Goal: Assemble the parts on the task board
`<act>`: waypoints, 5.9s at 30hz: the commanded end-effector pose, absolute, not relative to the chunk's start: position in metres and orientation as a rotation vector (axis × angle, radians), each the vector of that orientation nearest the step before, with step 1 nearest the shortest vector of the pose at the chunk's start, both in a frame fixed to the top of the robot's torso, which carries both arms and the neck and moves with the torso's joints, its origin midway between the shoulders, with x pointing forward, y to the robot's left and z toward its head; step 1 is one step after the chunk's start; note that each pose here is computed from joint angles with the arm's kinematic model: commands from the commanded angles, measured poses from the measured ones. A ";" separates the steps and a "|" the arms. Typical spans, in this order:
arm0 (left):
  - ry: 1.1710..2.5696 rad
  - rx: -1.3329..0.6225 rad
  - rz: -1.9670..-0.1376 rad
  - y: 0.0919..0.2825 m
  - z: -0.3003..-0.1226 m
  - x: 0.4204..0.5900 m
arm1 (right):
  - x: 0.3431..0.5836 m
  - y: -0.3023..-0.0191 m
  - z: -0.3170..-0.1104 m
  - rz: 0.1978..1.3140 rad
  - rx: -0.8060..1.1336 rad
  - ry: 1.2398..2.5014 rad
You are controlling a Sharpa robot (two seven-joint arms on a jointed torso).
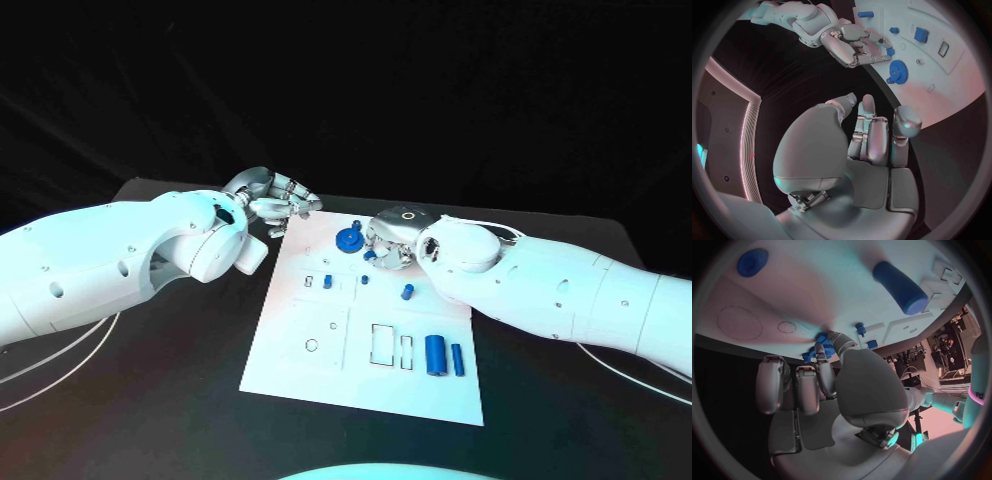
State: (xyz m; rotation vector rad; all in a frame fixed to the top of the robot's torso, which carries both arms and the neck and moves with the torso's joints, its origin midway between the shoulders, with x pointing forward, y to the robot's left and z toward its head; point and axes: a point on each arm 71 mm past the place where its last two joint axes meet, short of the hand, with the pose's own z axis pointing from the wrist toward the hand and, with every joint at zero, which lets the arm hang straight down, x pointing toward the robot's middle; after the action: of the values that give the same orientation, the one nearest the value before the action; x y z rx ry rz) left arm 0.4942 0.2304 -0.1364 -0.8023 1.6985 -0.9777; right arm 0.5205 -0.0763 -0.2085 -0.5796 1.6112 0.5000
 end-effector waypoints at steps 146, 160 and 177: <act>1.849 -0.800 -0.918 0.222 -0.160 0.494 | 0.521 -0.079 -0.213 0.484 -0.525 1.756; 1.846 -0.801 -0.918 0.223 -0.160 0.495 | 0.516 -0.082 -0.204 0.531 -0.472 1.665; 1.854 -0.807 -0.922 0.222 -0.160 0.495 | 0.512 -0.084 -0.197 0.556 -0.439 1.615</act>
State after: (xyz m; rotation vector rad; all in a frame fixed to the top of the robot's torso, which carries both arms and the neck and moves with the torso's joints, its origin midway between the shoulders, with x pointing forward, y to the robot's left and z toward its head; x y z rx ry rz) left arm 0.4957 0.2243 -0.1605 -0.8147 1.8412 -0.9081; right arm 0.5118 -0.0840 -0.1990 -0.4527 1.6379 0.5568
